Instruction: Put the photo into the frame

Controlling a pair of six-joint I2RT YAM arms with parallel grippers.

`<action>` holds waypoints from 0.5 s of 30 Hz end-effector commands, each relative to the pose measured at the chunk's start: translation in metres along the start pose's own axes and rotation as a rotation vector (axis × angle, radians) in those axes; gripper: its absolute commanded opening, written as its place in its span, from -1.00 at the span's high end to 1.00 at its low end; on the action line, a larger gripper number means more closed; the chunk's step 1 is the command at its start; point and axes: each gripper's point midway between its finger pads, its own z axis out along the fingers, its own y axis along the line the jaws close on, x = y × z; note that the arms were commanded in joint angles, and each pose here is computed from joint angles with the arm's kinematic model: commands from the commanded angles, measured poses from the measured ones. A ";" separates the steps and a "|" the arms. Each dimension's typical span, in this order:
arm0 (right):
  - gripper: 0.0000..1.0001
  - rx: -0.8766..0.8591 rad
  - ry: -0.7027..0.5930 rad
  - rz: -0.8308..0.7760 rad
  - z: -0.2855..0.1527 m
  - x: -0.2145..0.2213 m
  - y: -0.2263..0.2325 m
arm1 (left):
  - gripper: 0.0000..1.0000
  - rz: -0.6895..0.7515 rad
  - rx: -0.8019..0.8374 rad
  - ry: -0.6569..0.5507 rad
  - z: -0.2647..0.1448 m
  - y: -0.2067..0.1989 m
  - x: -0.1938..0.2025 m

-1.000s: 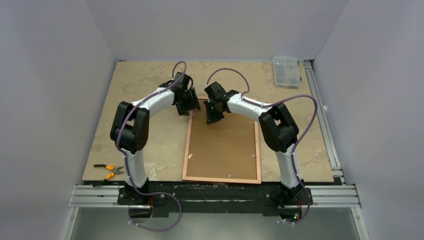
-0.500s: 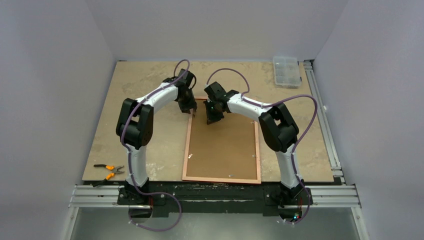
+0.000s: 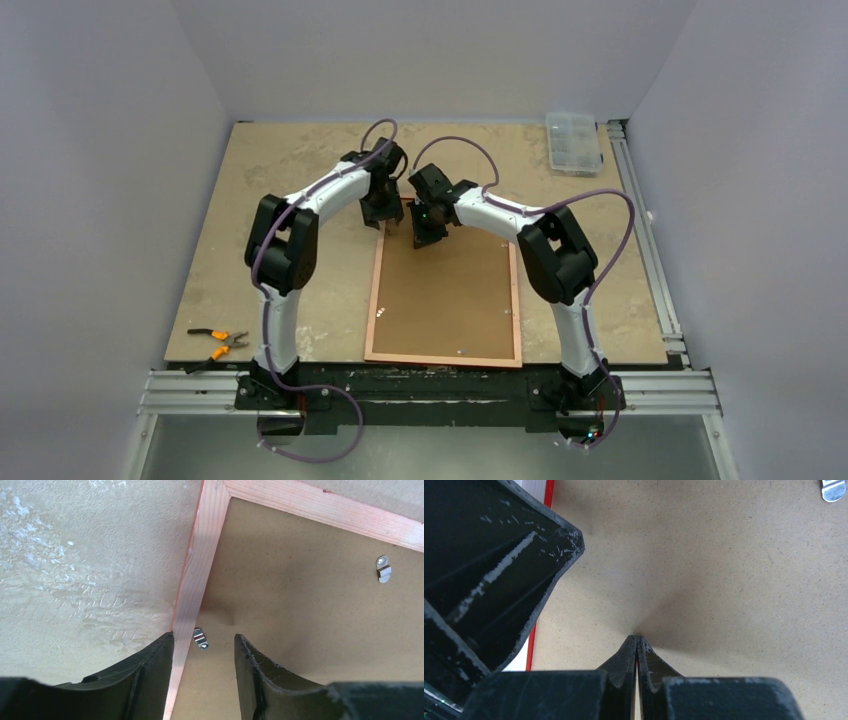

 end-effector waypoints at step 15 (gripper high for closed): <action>1.00 0.057 0.124 -0.027 0.016 0.040 -0.016 | 0.05 0.005 -0.092 0.096 0.016 0.026 0.027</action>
